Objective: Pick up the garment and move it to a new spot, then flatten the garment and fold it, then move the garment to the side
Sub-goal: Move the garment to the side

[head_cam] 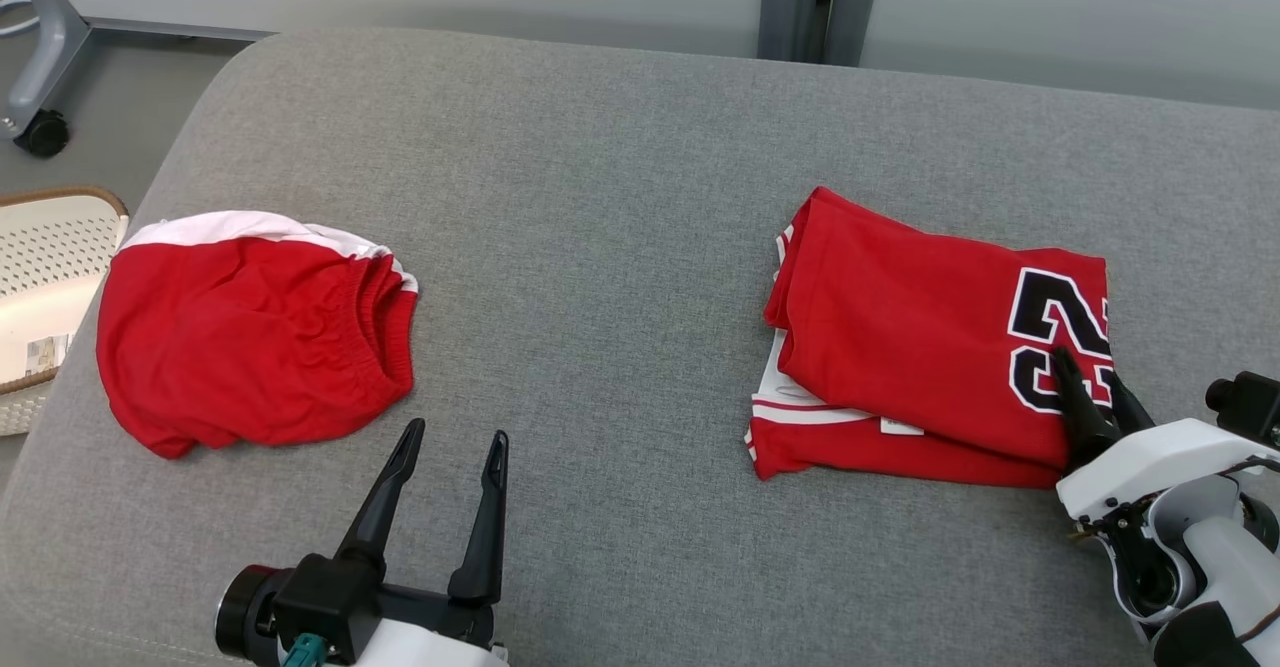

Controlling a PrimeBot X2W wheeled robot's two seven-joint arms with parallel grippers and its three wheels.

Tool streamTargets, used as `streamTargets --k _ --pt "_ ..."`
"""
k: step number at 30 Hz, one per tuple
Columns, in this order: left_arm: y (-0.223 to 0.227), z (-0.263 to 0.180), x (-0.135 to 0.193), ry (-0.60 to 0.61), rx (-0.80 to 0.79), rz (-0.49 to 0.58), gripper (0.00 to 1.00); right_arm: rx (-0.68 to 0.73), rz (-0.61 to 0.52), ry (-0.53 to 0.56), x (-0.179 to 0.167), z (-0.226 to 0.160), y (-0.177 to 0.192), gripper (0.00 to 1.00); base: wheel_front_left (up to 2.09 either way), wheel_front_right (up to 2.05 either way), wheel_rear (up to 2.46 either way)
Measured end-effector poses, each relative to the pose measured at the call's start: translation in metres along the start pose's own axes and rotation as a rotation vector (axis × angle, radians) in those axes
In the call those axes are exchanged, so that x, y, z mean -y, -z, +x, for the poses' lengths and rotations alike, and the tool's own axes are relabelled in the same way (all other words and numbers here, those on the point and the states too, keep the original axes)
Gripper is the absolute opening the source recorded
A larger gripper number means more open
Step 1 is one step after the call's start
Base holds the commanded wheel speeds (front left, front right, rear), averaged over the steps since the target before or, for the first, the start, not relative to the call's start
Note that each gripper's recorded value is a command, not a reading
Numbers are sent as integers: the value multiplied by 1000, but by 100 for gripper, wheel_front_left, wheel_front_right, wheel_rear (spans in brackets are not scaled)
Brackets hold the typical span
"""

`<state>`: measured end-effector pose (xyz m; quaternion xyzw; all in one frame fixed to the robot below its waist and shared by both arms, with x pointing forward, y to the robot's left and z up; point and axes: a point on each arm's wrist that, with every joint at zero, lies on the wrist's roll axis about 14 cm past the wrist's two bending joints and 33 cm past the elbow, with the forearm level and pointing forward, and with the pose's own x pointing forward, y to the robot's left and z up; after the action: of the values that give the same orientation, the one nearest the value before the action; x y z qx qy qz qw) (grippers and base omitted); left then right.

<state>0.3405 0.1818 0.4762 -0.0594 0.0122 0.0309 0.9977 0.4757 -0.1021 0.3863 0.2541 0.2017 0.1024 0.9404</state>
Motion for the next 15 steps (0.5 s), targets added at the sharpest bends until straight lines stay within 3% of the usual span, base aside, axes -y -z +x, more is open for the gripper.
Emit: streamTargets --k 1,2,9,15 --pt "0 0 0 1 0 0 100 3 -1 -3 0 0 0 19 0 0 0" --pt "0 1 0 1 -1 1 100 4 -4 -5 0 0 -1 0 0 0 0" --pt "3 5 6 24 -7 6 100 22 -52 -7 7 -4 -10 0 0 0 0" --pt "5 15 16 61 -8 7 100 101 -214 -15 16 1 -51 0 0 0 0"
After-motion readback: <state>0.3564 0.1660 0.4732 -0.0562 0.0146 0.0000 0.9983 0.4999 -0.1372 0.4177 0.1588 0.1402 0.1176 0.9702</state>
